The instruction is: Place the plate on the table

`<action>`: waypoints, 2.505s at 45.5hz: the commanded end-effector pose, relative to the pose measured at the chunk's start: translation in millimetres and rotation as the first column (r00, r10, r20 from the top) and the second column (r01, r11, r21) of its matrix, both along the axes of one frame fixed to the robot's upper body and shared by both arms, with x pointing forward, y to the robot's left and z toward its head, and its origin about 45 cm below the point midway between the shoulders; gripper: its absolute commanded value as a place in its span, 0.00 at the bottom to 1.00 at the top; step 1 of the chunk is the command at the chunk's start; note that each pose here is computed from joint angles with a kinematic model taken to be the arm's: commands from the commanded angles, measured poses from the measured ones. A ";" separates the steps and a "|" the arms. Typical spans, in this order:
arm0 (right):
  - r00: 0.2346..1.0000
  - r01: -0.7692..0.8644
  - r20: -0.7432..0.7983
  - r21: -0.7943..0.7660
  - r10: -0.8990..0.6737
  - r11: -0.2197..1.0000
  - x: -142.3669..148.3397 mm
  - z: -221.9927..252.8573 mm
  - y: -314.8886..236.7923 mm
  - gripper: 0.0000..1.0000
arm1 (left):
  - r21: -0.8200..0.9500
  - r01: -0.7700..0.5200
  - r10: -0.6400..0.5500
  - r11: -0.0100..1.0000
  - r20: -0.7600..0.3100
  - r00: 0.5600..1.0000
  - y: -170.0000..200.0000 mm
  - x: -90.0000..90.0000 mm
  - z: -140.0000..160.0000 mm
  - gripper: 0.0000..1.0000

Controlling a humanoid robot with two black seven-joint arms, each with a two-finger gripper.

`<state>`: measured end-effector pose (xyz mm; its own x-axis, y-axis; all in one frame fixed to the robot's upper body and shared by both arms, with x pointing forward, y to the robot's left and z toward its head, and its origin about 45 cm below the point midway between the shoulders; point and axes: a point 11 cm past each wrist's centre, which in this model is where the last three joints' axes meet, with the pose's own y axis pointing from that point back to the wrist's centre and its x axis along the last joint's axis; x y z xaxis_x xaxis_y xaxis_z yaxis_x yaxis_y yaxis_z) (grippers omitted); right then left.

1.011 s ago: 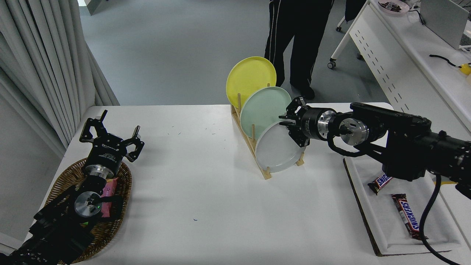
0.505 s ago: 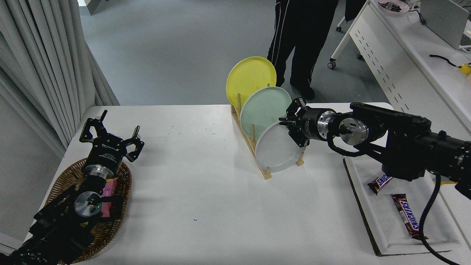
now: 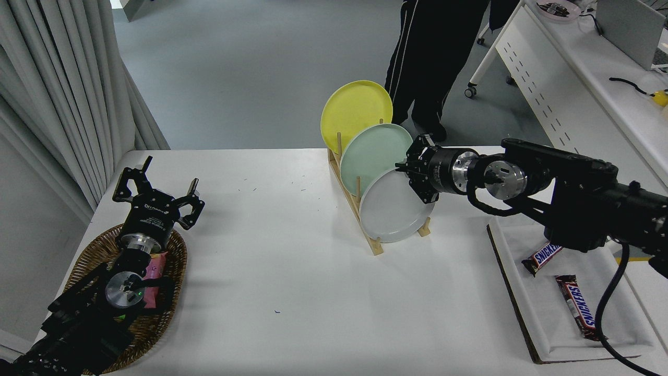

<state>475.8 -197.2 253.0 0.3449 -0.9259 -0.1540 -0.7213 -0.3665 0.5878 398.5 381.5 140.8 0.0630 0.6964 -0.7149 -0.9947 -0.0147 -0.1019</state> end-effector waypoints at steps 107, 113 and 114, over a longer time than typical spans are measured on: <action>0.361 0.708 -0.911 0.129 -0.199 0.694 -134.5 -104.1 13.8 0.00 | 0.000 0.000 0.000 1.000 0.000 1.000 0.0 0.0 0.0 1.00; 0.327 0.734 -0.926 0.124 -0.187 0.668 -131.5 -123.1 13.1 0.00 | 0.000 0.000 0.000 1.000 0.000 1.000 0.0 0.0 0.0 1.00; 0.321 0.736 -0.929 0.121 -0.186 0.666 -131.4 -125.1 14.6 0.00 | 0.000 0.000 0.000 1.000 0.000 1.000 0.0 0.0 0.0 1.00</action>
<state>346.9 -179.3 165.1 -0.5988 -0.6148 -0.5133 -0.1794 -0.5216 0.8341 398.4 381.6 140.8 0.0629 0.6964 -0.7149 -0.9947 -0.0148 -0.1019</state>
